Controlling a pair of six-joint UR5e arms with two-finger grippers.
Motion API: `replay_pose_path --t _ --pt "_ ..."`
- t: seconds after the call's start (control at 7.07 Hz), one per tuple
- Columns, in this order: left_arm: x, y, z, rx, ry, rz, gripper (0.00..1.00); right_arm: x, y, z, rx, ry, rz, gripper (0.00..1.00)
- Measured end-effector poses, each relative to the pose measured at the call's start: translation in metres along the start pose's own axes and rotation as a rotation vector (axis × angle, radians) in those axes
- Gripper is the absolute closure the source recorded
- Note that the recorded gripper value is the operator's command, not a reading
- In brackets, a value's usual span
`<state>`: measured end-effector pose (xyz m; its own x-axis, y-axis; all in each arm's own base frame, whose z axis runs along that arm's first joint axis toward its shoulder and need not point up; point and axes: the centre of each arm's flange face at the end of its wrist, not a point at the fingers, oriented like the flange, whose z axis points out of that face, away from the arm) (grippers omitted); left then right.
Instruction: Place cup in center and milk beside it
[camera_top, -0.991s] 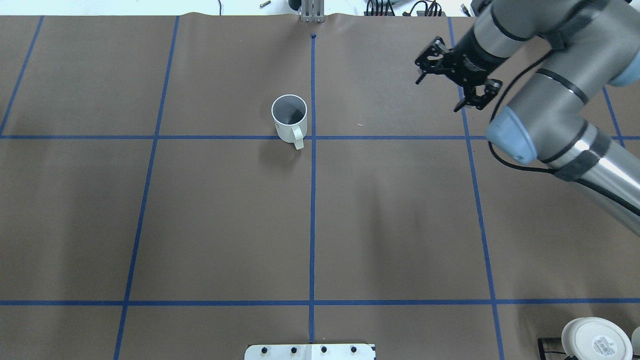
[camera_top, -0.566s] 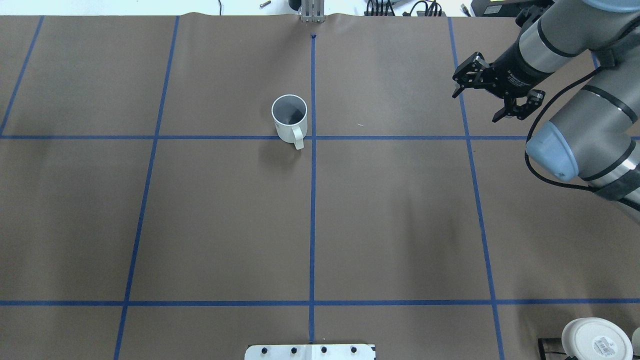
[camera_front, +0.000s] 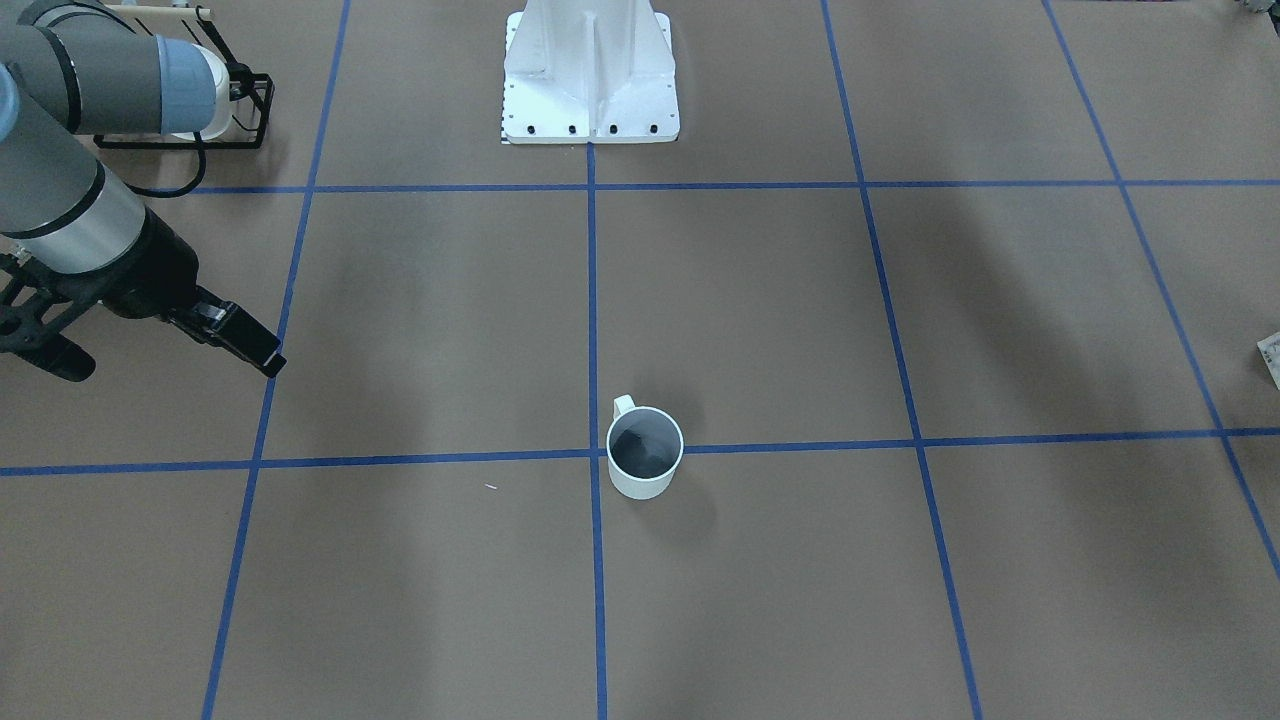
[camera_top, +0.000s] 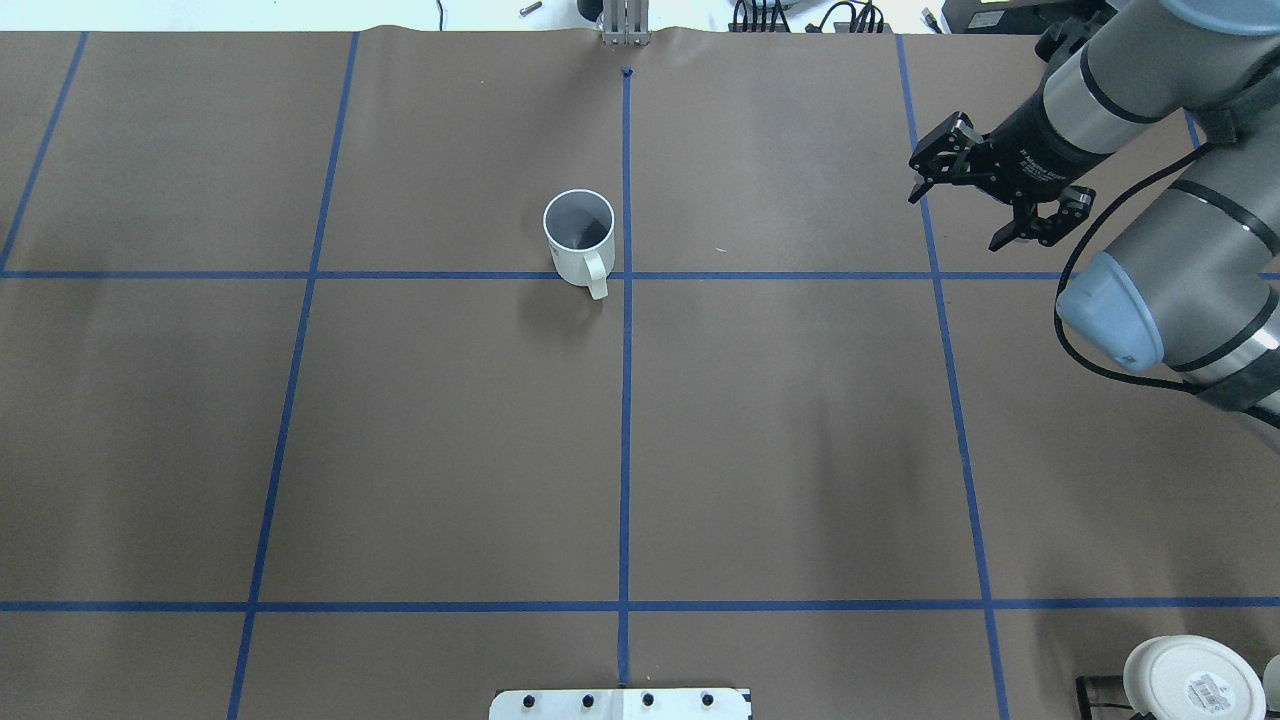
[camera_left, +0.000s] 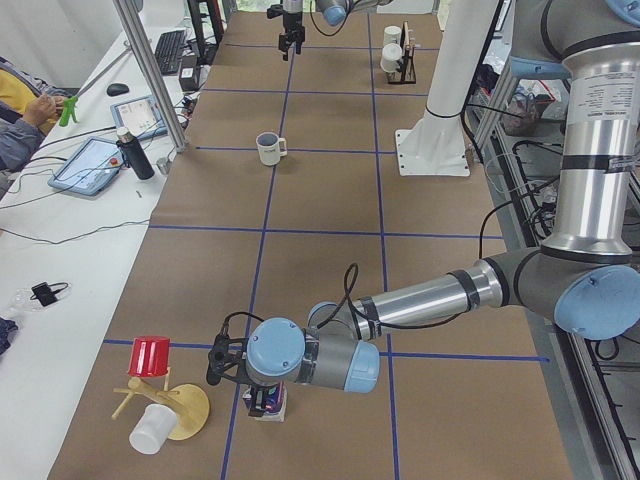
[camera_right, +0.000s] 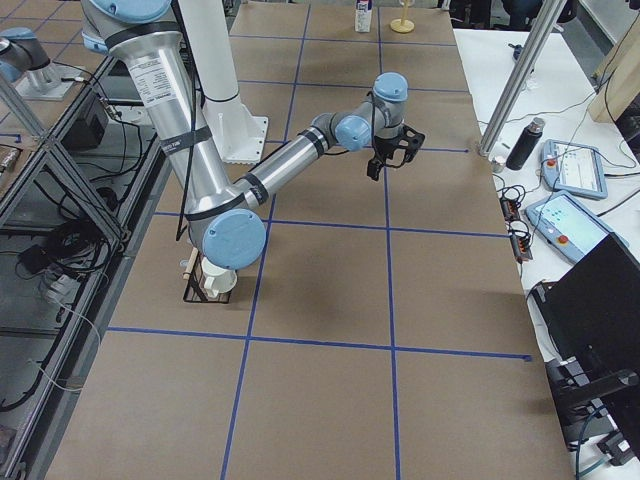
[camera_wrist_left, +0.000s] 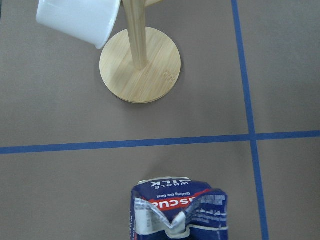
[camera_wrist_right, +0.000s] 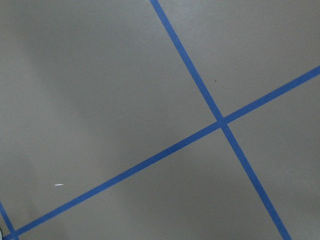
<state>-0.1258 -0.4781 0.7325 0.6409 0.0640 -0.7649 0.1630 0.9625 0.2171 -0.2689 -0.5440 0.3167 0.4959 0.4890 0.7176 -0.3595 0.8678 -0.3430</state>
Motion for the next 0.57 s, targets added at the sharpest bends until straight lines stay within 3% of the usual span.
replay_pose_path --t 0.28,0.57 --pt "-0.005 0.003 0.003 0.027 -0.068 0.033 0.02 0.0 0.002 0.001 -0.003 0.001 -0.002 0.0" --pt "-0.004 0.004 0.012 0.017 -0.085 0.023 0.02 0.0 0.002 0.002 -0.003 0.002 -0.002 0.0"
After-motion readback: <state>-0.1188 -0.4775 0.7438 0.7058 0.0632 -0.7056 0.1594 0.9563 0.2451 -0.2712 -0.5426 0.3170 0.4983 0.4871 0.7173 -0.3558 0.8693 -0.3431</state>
